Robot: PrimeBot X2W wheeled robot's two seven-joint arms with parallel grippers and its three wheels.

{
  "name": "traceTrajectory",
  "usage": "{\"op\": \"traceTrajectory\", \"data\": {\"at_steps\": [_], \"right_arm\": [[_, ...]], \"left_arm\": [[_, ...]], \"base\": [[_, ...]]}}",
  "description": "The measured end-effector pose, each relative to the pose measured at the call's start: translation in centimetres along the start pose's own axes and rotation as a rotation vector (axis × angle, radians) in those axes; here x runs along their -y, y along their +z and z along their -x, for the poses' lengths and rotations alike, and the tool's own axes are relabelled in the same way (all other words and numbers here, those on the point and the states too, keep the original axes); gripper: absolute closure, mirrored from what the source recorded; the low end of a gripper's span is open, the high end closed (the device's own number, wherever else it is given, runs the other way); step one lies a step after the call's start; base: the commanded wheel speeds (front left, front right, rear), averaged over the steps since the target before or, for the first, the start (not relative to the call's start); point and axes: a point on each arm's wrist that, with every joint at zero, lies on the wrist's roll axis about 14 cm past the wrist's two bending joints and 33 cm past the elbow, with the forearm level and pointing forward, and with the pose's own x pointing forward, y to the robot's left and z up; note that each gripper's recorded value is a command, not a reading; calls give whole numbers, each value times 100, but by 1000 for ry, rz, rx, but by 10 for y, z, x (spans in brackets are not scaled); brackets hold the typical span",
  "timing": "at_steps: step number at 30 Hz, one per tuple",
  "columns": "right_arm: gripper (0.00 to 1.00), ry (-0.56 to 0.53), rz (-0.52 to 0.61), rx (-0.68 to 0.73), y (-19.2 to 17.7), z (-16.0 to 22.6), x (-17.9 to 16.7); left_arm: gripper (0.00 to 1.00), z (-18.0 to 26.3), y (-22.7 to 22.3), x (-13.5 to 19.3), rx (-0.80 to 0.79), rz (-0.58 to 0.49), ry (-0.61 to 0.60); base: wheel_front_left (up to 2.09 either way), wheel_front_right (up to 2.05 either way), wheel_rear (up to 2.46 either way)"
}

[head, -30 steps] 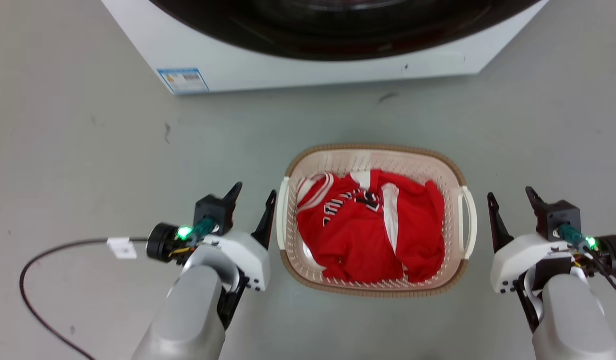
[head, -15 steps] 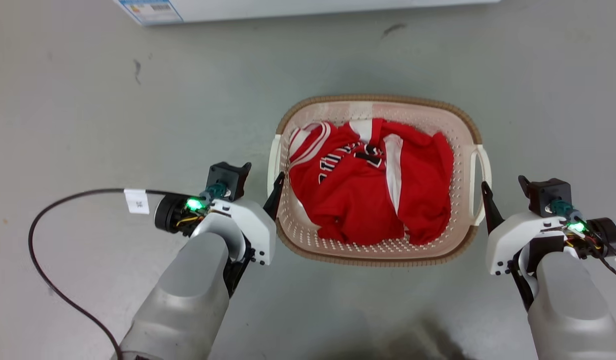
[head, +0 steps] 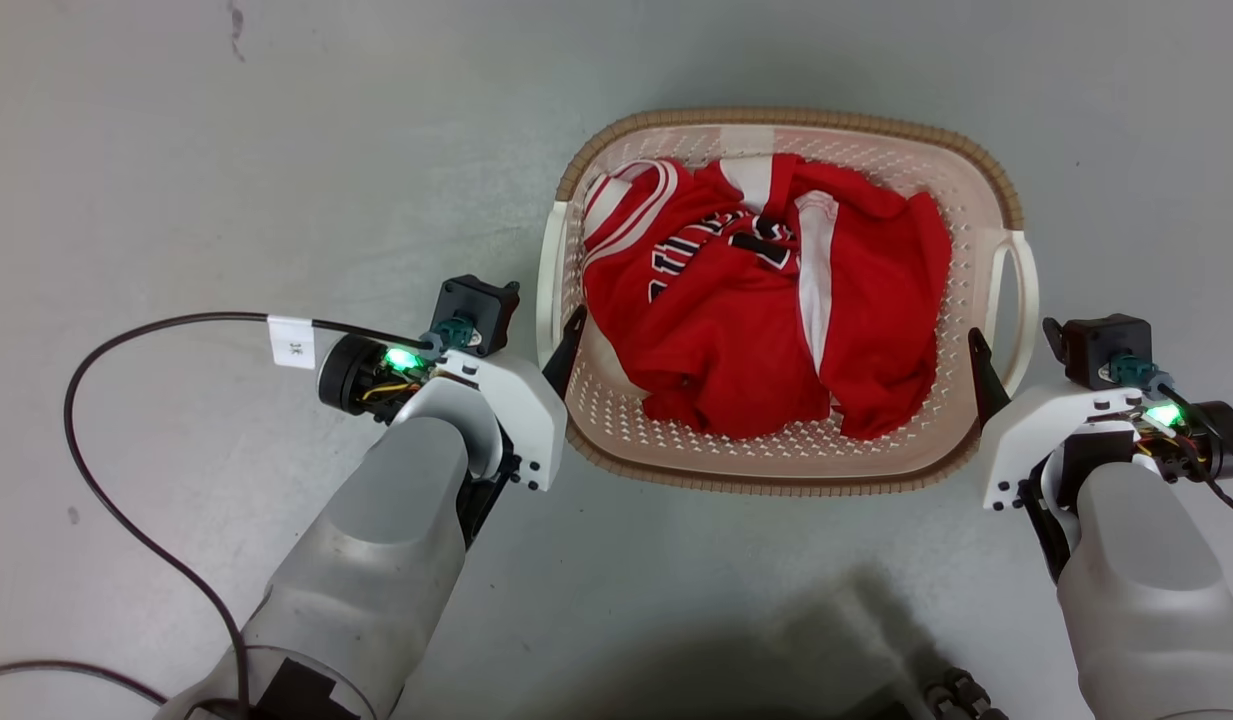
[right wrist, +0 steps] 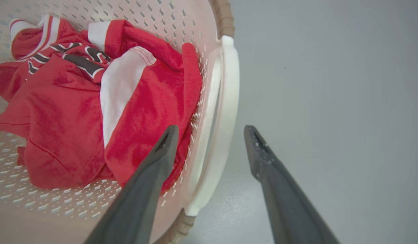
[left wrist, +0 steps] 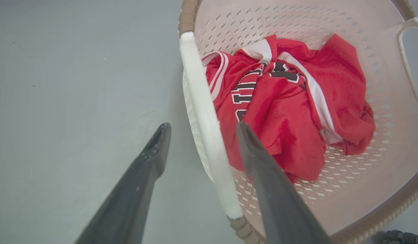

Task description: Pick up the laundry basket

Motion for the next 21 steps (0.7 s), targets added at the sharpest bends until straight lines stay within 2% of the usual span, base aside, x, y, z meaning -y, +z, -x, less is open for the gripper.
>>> {"op": "traceTrajectory", "data": {"at_steps": [12,13,14,15,21], "right_arm": [[0,20,-16,-66,-18,-9,-10],[26,25,-17,-74,-20,-8,-12],[94,27,-19,-80,-22,-8,-13],[100,29,-19,-83,-23,-8,-13],[100,42,-18,-88,-22,-10,-16]], "left_arm": [[0,-9,-12,-1,-39,-5,-19],[44,-9,-13,0,-42,-11,-23],[94,-10,-14,1,-46,-12,-25],[100,-10,-15,1,-51,-15,-28],[100,-11,-18,3,-61,-16,-33]], "base": [[0,0,0],[0,0,0],[0,0,0],[0,0,0],[0,0,0]]}}
